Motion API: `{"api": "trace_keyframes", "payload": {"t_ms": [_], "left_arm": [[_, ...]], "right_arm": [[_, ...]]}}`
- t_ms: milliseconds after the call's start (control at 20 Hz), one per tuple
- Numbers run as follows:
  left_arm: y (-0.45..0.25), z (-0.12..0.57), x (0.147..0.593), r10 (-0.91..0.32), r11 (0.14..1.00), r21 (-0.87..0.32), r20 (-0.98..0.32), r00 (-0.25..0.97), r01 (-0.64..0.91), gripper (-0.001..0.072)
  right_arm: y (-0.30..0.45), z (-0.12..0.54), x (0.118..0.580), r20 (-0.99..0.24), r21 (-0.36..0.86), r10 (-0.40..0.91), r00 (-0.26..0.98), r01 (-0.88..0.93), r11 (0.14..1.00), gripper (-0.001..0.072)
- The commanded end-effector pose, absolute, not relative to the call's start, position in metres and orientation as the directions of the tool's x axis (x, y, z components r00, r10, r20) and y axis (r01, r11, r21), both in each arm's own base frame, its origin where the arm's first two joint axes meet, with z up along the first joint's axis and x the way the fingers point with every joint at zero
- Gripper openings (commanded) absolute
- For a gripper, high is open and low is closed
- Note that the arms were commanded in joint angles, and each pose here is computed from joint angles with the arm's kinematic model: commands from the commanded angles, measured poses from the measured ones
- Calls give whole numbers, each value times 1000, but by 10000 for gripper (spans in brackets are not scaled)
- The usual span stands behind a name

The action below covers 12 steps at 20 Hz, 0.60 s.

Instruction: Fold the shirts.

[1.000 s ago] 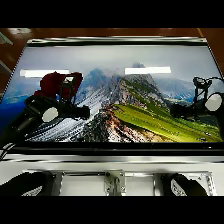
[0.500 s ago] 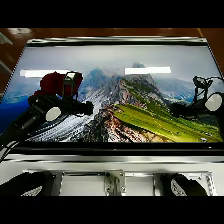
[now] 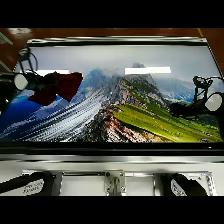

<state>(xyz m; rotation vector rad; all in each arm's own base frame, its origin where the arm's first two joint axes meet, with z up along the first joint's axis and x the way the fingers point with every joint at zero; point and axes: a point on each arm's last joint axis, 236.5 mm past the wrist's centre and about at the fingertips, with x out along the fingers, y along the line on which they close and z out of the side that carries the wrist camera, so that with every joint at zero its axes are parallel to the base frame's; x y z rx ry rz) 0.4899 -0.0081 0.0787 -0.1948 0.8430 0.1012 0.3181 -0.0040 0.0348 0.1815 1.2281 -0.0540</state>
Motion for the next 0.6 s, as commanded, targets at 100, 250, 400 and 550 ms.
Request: {"api": "trace_keyframes", "payload": {"t_ms": [100, 250, 400, 550], "left_arm": [[70, 31, 551, 29, 948, -173, -789, 614, -266, 708], [73, -29, 568, 12, 957, -135, -865, 501, -257, 711], [90, -74, 564, 61, 977, -17, -932, 358, -211, 711], [98, -93, 566, 88, 978, 25, -948, 306, -206, 711]], "right_arm": [[-4, 36, 322, -933, 111, 55, 355, 140, 984, 431], [-5, 38, 329, -923, 114, 53, 381, 139, 984, 431], [-5, 31, 330, -931, 113, 55, 360, 142, 983, 431], [-5, 16, 331, -946, 111, 59, 317, 147, 983, 432]]}}
